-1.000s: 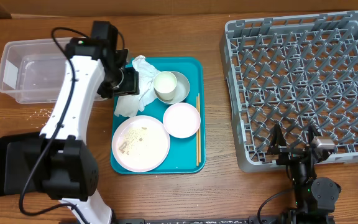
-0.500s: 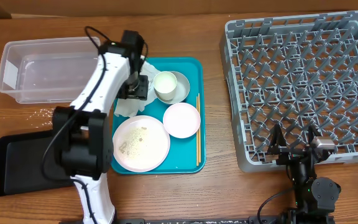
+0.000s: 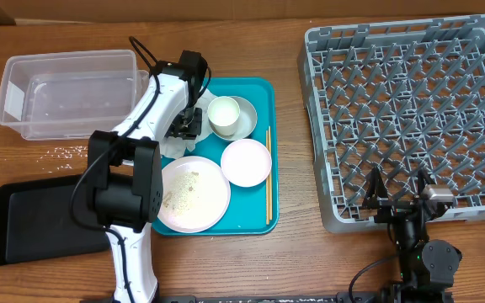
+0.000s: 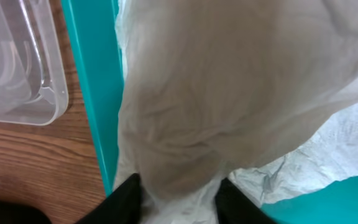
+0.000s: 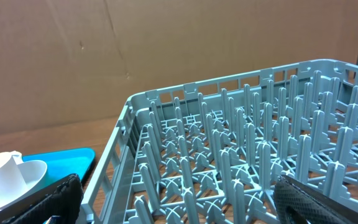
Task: Sort waste into correct bins and load items into the dishwasher
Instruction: 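Lift the napkin with the left gripper and drop it into the clear bin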
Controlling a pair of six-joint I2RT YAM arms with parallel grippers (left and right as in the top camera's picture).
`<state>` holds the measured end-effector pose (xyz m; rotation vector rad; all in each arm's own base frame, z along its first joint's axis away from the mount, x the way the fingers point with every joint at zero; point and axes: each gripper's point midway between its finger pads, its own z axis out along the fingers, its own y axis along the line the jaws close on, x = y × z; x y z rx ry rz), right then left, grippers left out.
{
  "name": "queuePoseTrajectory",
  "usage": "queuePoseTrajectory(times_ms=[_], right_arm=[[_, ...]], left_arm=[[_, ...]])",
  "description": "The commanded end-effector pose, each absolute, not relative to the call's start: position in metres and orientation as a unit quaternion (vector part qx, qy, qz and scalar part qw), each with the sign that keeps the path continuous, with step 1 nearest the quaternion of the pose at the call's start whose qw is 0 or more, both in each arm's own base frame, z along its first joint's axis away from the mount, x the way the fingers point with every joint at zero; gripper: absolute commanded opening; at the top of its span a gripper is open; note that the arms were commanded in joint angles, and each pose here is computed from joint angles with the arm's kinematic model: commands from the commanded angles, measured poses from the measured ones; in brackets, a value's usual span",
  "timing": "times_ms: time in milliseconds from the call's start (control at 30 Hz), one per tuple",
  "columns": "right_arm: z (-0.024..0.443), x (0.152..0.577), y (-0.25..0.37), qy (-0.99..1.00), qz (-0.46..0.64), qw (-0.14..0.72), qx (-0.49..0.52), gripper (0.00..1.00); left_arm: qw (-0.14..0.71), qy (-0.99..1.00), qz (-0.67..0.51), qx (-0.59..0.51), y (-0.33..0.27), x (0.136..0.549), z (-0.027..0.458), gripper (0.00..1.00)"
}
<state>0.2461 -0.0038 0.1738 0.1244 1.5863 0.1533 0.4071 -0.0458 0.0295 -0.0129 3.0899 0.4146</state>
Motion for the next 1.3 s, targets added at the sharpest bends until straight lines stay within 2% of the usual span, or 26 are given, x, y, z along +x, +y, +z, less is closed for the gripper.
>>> queuePoseTrajectory(times_ms=[0,367,867,1267], right_arm=[[0.172,0.246,-0.005,0.710,0.068,0.698,0.056,1.00],[0.172,0.246,-0.005,0.710,0.068,0.698,0.056,1.00],[0.172,0.246,-0.005,0.710,0.068,0.698,0.056,1.00],[0.172,0.246,-0.005,0.710,0.068,0.698,0.056,1.00]], left_arm=[[0.014,0.993,0.117,-0.014,-0.052,0.412,0.028,0.33],[0.000,0.996,0.076,-0.044,-0.066,0.409,0.045,0.05],[-0.002,0.996,0.067,-0.067,-0.070,0.411,0.089,0.04],[-0.007,0.994,0.070,-0.088,-0.069,0.408,0.089,0.11]])
